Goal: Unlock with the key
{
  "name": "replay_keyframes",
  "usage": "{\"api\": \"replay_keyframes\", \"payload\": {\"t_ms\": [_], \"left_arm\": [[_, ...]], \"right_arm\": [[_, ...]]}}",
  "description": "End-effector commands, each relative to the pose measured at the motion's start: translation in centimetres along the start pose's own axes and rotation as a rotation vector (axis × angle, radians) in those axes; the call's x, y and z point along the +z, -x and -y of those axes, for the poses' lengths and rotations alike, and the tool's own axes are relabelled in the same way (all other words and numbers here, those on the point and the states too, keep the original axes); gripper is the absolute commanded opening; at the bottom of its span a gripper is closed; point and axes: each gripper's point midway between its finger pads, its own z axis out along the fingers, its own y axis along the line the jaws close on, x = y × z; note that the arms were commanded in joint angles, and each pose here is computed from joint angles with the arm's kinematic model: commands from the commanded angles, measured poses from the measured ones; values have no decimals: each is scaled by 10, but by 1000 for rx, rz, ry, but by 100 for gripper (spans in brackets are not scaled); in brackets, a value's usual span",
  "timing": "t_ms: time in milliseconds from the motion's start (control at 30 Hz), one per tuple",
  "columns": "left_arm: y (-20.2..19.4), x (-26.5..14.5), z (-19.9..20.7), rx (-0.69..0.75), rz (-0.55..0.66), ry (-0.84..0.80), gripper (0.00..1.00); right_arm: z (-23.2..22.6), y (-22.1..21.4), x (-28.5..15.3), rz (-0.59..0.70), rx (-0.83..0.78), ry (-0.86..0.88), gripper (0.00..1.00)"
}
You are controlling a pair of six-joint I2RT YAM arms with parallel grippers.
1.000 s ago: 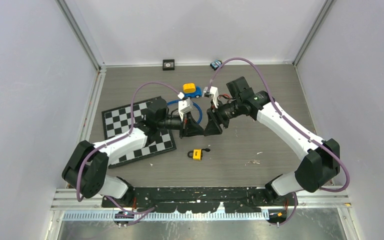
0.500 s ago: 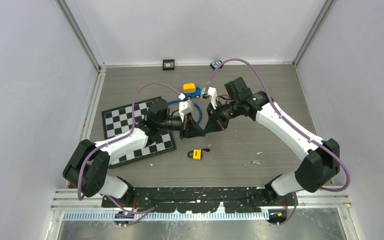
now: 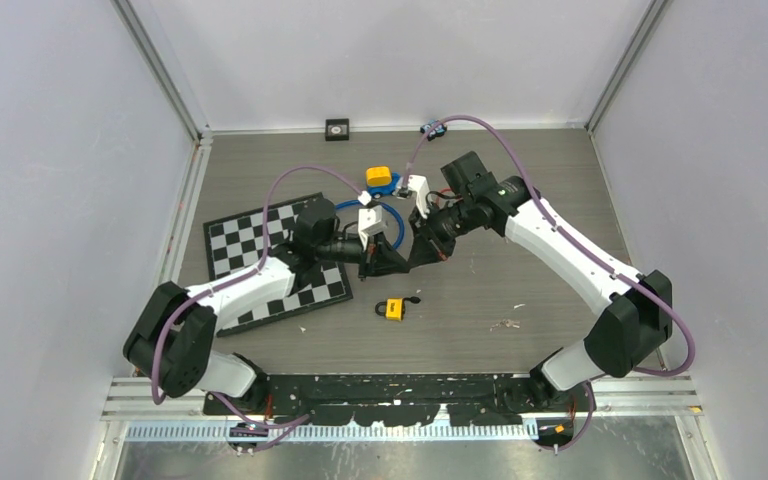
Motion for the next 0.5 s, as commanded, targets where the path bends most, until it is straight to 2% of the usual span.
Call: {"api": "replay_keyframes", "payload": {"t_ms": [0,167,367,433,467], "left_arm": [[3,-7,14,84,7,-58,0],[5,-7,20,72,1,-96,0],[5,-8,13,82,-17,-52,0],[5,-8,12,86,-20,-42,0],[5,-8,11,88,-20,-40,0]], "right_arm": [[8,10,-14,14,-10,-83,1],[7,3,-13,-2,-9,-76,2],[5,-7,-13,-43,-12,-58,31],[3,-8,-12,-54,-22,-49,33],[2,-8,-11,-60,-26,-48,30]]}}
